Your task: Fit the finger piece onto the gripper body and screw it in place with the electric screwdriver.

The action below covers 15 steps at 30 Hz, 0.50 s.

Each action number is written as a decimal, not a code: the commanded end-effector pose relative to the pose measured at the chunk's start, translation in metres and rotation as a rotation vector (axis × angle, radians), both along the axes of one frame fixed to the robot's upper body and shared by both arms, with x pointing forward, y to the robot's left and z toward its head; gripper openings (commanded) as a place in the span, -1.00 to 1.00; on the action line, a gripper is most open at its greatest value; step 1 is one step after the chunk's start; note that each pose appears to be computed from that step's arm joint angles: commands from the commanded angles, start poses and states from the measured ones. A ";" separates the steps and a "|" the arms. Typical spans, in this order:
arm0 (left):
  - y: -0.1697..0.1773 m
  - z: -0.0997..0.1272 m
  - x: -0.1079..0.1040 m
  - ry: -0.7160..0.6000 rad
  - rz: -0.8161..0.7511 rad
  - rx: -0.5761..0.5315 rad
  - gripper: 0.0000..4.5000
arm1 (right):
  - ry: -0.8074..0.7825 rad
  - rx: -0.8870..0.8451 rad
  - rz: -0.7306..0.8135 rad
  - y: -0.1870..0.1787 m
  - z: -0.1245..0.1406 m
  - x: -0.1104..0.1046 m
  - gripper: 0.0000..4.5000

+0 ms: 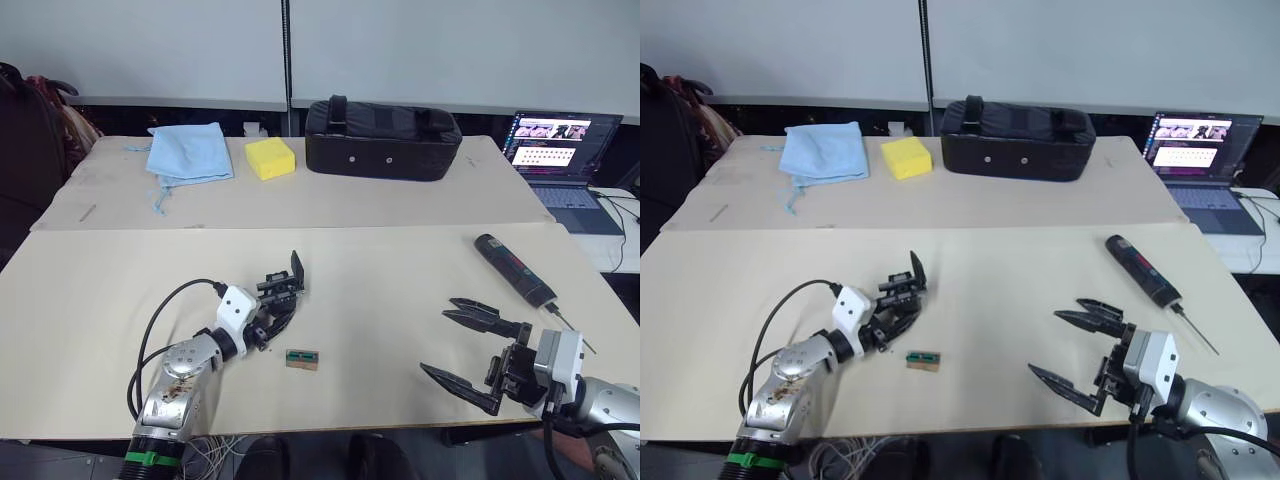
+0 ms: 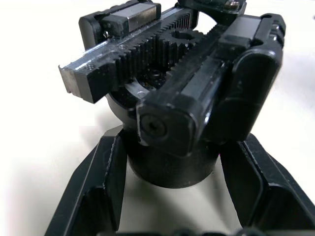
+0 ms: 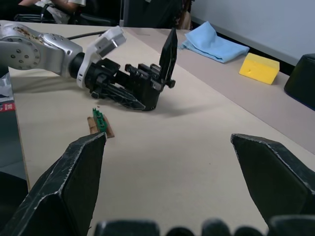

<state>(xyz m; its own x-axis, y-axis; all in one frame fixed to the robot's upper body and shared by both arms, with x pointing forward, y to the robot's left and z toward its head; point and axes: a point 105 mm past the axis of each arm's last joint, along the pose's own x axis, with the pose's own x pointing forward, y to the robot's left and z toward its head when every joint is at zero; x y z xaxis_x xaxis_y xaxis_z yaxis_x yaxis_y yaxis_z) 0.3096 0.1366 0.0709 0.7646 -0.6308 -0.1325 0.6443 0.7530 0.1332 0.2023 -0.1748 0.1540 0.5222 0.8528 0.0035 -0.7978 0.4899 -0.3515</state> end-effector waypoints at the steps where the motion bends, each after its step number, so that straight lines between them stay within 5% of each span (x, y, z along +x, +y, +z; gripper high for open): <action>1: -0.002 0.007 -0.003 -0.032 -0.027 -0.007 0.01 | -0.013 0.002 0.014 -0.001 0.007 0.000 1.00; 2: -0.002 0.005 -0.006 -0.022 -0.053 0.001 0.01 | -0.013 0.000 0.014 -0.001 0.007 0.000 1.00; 3: -0.002 0.002 -0.009 -0.012 -0.072 0.018 0.47 | -0.013 -0.001 0.014 -0.001 0.007 0.000 1.00; 6: 0.014 0.003 -0.011 0.007 -0.087 0.037 1.00 | -0.013 0.000 0.009 -0.001 0.006 -0.001 1.00; 15: 0.038 0.011 0.000 0.058 -0.226 0.063 1.00 | -0.002 0.016 0.004 0.001 0.004 -0.003 1.00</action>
